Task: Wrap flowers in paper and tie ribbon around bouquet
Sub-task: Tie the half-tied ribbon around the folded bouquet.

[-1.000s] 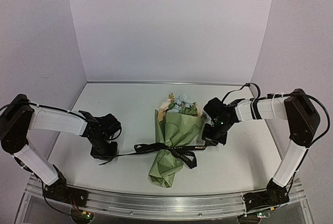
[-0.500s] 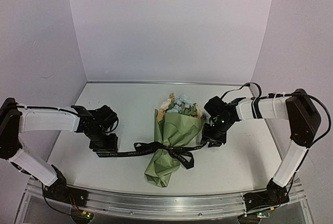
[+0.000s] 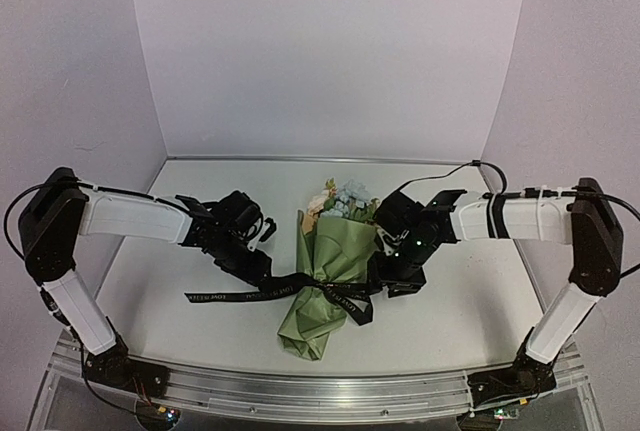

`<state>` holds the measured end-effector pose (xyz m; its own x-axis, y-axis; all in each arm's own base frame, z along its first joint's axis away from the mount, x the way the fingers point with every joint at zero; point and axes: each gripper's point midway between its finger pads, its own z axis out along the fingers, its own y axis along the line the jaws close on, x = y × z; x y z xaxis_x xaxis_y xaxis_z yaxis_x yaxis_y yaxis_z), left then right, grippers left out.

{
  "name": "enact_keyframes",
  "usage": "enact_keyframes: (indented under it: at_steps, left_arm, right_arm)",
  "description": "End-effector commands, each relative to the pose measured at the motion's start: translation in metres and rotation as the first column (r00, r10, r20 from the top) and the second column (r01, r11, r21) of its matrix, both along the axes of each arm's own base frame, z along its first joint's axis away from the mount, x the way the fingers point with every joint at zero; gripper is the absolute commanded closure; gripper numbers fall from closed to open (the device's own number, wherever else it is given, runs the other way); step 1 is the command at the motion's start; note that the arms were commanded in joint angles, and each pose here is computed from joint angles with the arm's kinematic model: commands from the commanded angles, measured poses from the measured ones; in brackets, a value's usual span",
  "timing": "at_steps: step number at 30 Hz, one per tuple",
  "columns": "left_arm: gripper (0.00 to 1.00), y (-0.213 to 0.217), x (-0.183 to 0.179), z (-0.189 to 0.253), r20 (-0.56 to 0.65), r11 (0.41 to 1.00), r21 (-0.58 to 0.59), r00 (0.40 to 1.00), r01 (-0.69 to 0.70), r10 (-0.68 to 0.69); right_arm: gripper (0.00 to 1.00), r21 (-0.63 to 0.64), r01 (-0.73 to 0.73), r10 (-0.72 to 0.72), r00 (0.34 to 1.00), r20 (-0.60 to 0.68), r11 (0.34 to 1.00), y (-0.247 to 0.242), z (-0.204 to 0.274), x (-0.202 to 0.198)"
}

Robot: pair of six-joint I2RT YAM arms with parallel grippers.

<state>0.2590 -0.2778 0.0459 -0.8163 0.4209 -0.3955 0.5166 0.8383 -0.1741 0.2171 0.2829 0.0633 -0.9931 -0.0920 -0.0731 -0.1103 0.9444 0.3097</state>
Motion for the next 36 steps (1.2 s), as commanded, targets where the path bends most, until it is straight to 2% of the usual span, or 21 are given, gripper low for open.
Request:
enact_keyframes:
  at_steps: [1, 15, 21, 24, 29, 36]
  left_arm:
    - [0.42, -0.014, 0.004, 0.023, 0.060, 0.995, -0.078, 0.996, 0.069, -0.065]
    - [0.42, -0.002, -0.027, 0.004, -0.009, 0.995, -0.077, 0.998, 0.068, -0.068]
    - [0.41, -0.003, -0.014, -0.004, 0.022, 0.999, -0.039, 0.999, 0.027, -0.027]
    - [0.42, -0.008, -0.003, -0.004, 0.054, 0.999, -0.046, 0.999, 0.002, 0.001]
    - [0.47, -0.007, 0.012, -0.010, 0.099, 0.998, -0.022, 0.994, -0.052, 0.053]
    - [0.63, -0.005, 0.015, -0.012, 0.137, 0.997, -0.031, 0.987, -0.077, 0.080]
  right_arm:
    - [0.45, -0.039, -0.027, 0.027, 1.000, -0.014, 0.999, 0.003, -0.010, 0.001]
    - [0.45, -0.077, -0.036, 0.035, 0.999, -0.015, 0.996, 0.016, -0.027, 0.008]
    - [0.47, -0.114, -0.043, 0.041, 0.999, -0.015, 0.993, 0.018, -0.038, 0.009]
    - [0.52, -0.129, -0.046, 0.044, 0.999, -0.020, 0.991, 0.017, -0.044, 0.010]
    - [0.57, -0.159, -0.047, 0.045, 0.999, -0.020, 0.986, 0.014, -0.052, 0.011]
    - [0.66, -0.177, -0.046, 0.040, 0.999, -0.035, 0.983, 0.012, -0.061, 0.007]
